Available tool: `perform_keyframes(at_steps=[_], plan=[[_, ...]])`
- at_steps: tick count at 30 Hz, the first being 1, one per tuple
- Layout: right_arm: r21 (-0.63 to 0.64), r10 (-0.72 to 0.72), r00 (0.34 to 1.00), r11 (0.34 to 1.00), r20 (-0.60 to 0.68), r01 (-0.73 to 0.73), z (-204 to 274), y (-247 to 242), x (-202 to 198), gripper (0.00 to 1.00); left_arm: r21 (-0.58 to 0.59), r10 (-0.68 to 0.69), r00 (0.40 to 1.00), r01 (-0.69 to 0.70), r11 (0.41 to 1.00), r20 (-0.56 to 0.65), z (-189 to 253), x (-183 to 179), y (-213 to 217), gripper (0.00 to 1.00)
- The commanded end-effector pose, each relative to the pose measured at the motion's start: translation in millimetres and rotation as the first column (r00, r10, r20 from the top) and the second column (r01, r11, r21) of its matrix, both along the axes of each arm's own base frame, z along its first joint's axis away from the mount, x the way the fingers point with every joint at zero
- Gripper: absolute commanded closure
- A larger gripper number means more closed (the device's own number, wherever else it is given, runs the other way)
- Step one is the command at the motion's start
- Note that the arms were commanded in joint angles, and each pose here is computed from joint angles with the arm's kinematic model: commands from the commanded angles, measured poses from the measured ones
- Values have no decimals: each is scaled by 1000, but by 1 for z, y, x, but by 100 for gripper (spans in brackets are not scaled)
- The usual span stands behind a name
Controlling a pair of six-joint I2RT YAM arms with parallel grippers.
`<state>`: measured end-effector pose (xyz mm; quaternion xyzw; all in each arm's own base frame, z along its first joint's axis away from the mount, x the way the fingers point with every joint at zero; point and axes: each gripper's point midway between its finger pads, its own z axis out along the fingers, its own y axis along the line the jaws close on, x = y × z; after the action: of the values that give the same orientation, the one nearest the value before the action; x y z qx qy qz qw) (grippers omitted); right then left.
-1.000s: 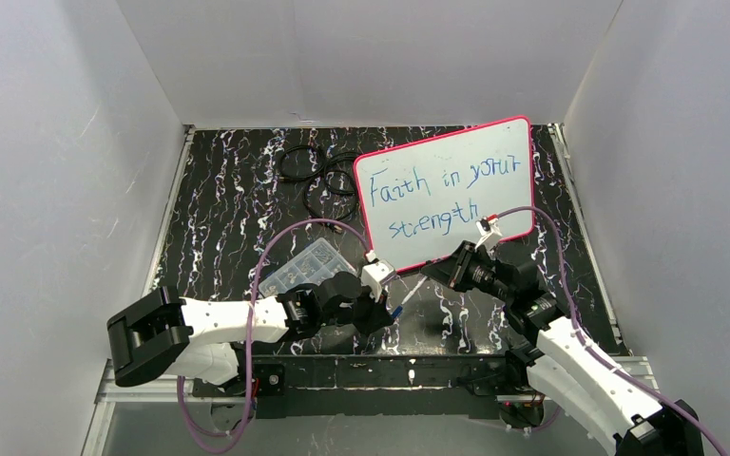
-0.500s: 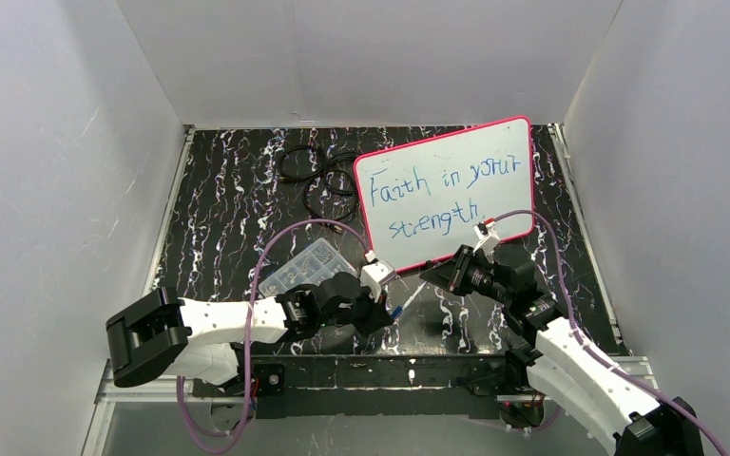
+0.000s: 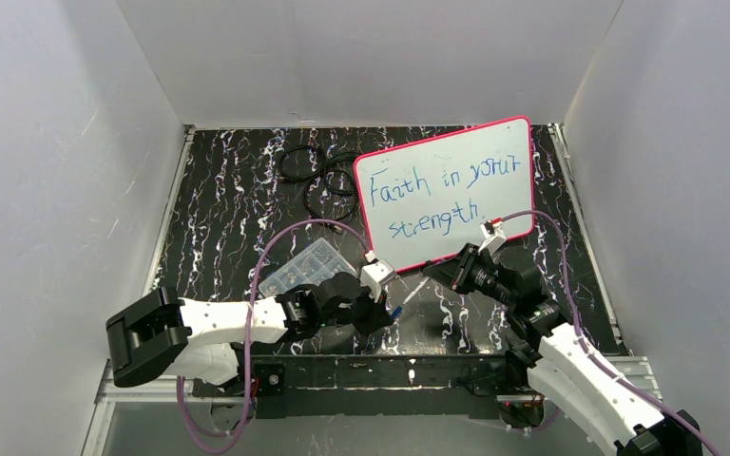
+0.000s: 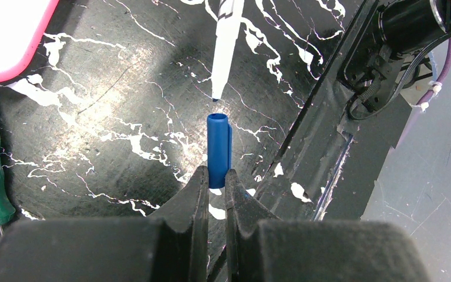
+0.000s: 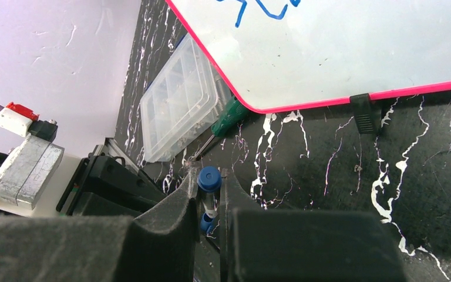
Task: Write a sentence on the whiteboard
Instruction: Close the whiteboard marker at the center of the board.
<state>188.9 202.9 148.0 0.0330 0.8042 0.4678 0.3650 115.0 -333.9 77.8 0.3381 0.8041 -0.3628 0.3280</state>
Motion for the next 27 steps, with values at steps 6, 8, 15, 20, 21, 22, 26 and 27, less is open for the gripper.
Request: perform_keyframes(at_steps=[6, 8, 15, 20, 21, 22, 26, 27], plan=[[38, 48, 998, 998, 39, -49, 16, 10, 2, 99, -26, -12, 1000, 13, 1000, 23, 8, 0, -4, 100], [39, 51, 998, 998, 37, -52, 16, 10, 1, 99, -26, -14, 1000, 15, 1000, 23, 8, 0, -5, 100], [46, 22, 998, 999, 54, -25, 21, 7, 3, 99, -24, -19, 1000, 19, 1000, 21, 8, -1, -5, 100], [50, 32, 998, 998, 55, -35, 23, 8, 2, 99, -27, -20, 1000, 21, 999, 21, 8, -1, -6, 100], [50, 37, 998, 998, 55, -40, 23, 9, 2, 99, -27, -20, 1000, 21, 999, 21, 8, -1, -6, 100], [50, 41, 998, 998, 54, -43, 22, 9, 1, 99, -27, -20, 1000, 20, 999, 20, 8, -1, -6, 100], [47, 56, 998, 997, 43, -58, 18, 11, 0, 99, -26, -17, 1000, 17, 1000, 21, 8, -1, -5, 100], [47, 58, 997, 997, 41, -60, 17, 11, -1, 99, -27, -17, 1000, 18, 999, 22, 9, -1, -6, 100]])
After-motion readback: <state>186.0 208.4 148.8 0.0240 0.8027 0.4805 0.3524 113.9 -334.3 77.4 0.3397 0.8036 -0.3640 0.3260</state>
